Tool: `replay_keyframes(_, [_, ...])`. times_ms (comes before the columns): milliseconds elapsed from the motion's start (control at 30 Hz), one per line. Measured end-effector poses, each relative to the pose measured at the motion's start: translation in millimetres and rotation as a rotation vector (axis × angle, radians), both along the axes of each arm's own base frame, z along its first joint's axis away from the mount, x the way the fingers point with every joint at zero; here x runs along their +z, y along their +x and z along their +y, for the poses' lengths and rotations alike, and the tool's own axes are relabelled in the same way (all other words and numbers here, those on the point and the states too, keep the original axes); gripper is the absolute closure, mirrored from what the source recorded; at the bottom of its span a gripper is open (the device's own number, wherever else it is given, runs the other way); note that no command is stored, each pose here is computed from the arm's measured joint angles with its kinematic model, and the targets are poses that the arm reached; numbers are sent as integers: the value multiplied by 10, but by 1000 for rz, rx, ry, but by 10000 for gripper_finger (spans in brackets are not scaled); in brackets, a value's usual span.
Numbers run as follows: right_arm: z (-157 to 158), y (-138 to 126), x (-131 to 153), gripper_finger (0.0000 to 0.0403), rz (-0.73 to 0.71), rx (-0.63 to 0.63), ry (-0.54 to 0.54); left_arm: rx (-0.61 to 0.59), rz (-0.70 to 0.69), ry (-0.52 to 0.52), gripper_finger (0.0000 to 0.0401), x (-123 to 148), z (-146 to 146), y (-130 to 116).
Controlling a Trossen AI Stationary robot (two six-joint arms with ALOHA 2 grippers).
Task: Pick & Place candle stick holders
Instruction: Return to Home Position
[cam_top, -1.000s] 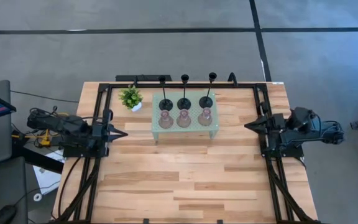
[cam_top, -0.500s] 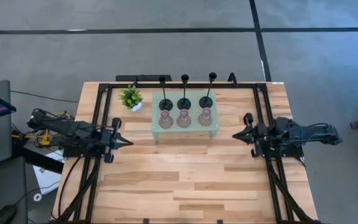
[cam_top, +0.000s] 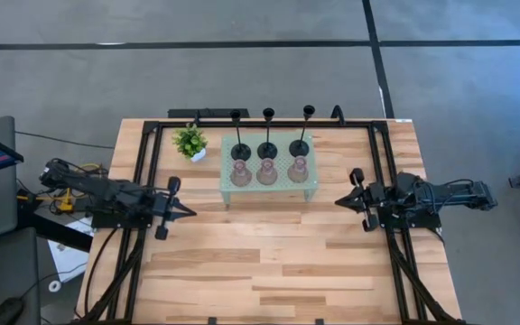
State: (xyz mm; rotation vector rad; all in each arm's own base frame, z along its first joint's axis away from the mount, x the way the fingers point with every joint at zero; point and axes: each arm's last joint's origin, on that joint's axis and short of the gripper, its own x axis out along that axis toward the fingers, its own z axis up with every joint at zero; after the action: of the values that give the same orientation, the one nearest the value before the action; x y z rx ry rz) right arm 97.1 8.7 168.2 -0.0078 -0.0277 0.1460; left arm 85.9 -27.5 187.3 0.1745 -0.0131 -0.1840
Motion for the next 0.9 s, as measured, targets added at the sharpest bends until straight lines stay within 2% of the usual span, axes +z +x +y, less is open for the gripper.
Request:
replay_keyframes(200, [0,-1,1,403,-1,0,0,0,33,-18,395,-147,-14,36])
replay_keyframes(367, [0,-1,-1,403,0,0,0,-47,31,-30,394,-148,-29,36])
replay_keyframes(600, [-3,0,-4,403,6,-8,27,-49,53,-162,391,-143,-30,37])
replay_keyframes(900, [-3,1,-5,403,7,-10,34,-49,53,-166,393,-140,-31,39])
